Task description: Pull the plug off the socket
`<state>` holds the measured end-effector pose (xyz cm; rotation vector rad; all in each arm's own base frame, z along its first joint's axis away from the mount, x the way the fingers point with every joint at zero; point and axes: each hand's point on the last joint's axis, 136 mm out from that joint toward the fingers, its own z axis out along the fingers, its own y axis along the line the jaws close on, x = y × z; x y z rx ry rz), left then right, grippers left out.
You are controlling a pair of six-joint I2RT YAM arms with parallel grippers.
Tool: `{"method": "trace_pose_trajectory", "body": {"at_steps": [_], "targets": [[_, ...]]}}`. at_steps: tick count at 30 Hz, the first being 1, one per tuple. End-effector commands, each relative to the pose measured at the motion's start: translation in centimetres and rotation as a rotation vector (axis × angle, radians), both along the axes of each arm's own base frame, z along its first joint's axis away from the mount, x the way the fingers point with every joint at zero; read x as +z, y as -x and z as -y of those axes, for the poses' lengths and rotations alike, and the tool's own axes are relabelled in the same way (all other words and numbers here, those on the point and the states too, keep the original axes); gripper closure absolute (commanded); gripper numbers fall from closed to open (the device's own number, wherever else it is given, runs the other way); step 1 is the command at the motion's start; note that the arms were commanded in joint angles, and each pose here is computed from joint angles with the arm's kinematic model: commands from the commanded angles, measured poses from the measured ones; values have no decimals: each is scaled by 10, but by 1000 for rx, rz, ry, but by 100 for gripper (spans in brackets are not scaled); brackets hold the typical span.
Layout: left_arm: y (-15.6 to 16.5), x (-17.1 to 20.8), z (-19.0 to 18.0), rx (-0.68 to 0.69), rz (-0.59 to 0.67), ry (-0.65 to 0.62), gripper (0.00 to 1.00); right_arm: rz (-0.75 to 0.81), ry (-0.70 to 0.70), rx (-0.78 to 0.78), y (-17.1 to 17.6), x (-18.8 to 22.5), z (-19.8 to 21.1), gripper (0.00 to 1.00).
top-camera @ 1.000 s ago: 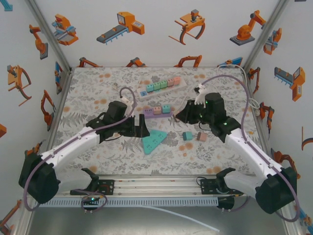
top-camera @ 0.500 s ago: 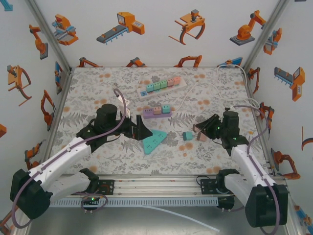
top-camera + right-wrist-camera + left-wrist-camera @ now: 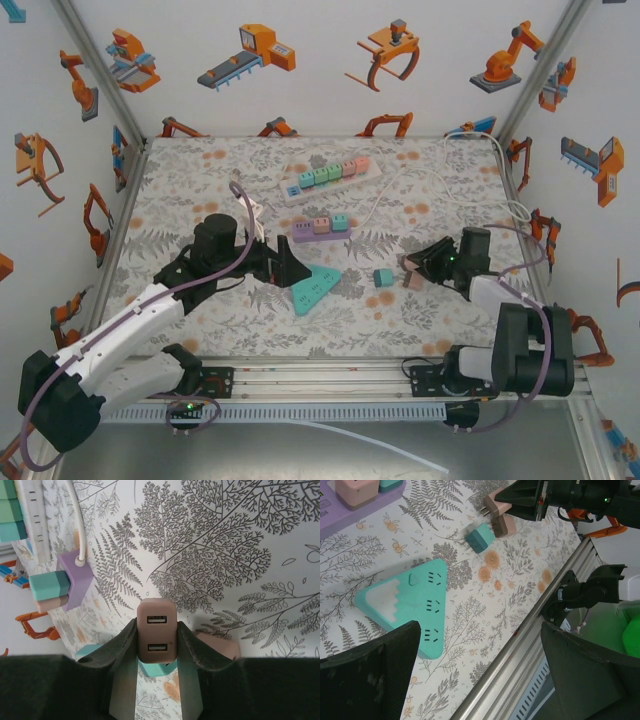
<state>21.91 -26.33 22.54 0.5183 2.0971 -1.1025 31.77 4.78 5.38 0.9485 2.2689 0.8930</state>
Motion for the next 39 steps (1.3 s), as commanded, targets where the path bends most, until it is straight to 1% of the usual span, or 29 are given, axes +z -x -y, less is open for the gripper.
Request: {"method": "trace_pose_trajectory", "body": {"at_steps": [1, 4, 8, 10, 13, 17, 22, 24, 27, 29, 32, 35, 39], "targets": [[2, 2, -3, 4, 36, -4, 3, 48, 7, 21, -7, 3, 1, 77], [-1, 1, -7, 33, 47, -16, 3, 21, 26, 3, -2, -5, 5, 66], [-8, 2, -16, 92, 66, -39, 3, -9, 80, -8, 9, -10, 11, 58], [-11, 2, -20, 121, 73, -53, 3, -22, 116, -18, 14, -9, 16, 52], [-16, 0, -26, 161, 73, -76, 3, -8, 164, -33, 17, -1, 23, 49], [-22, -4, -41, 250, 69, -115, 3, 74, 241, -63, 15, 26, 35, 47], [-30, -3, -59, 346, 67, -125, 3, 279, 339, -11, 3, 84, 33, 47], [-34, -4, -66, 388, 56, -126, 3, 347, 402, 28, -3, 108, 28, 47], [-40, -11, -73, 433, 20, -129, 3, 466, 524, 157, -14, 144, 8, 47], [-42, -18, -77, 458, -15, -137, 3, 568, 627, 303, -20, 166, -20, 47], [-46, -25, -83, 494, -55, -143, 3, 724, 784, 551, -23, 184, -69, 48], [-49, -30, -92, 538, -71, -161, 3, 889, 861, 824, -18, 187, -121, 50], [-51, -32, -101, 585, -71, -175, 3, 1055, 903, 1110, -11, 181, -171, 51]]}}
